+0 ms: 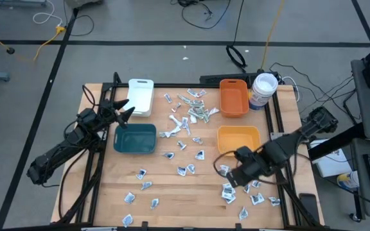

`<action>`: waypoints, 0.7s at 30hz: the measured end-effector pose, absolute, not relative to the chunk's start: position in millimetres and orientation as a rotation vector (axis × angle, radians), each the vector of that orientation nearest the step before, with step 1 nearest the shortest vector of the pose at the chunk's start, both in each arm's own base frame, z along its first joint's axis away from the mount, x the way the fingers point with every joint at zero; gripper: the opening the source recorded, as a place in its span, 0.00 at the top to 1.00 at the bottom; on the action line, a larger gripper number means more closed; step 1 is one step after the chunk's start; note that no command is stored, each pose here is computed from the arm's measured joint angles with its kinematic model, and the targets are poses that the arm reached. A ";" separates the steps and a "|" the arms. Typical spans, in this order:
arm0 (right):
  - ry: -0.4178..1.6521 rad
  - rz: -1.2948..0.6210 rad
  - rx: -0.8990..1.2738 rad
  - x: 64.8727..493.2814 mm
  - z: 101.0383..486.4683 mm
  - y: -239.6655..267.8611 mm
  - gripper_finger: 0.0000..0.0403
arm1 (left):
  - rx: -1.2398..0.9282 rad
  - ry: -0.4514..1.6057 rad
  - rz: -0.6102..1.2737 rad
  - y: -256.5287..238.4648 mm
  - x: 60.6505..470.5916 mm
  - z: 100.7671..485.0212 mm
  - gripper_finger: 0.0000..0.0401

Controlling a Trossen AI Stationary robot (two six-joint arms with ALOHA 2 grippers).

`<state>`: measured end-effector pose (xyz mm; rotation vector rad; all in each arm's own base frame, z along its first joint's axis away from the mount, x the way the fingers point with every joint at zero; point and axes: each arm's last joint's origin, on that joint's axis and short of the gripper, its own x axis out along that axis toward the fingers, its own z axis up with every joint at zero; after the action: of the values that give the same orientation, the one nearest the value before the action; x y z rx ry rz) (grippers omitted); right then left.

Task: Pick & Place First Aid Supplies
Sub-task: Put the antiseptic towelette into the yellow bin

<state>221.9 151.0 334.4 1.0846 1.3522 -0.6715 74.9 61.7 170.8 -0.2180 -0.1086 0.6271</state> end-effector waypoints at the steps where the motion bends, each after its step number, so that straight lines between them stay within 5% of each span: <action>1: 1.357 -0.669 1.079 219.7 333.7 154.3 0.34 | -0.218 -0.109 0.627 61.7 74.9 170.8 0.24; 21: 1.425 -0.832 1.010 193.7 211.5 165.2 0.34 | -0.218 -0.109 0.627 61.7 74.9 170.8 0.24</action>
<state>193.7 165.2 211.5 1.0095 1.4252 -0.8322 74.9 61.7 170.8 -0.2177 -0.1092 0.6271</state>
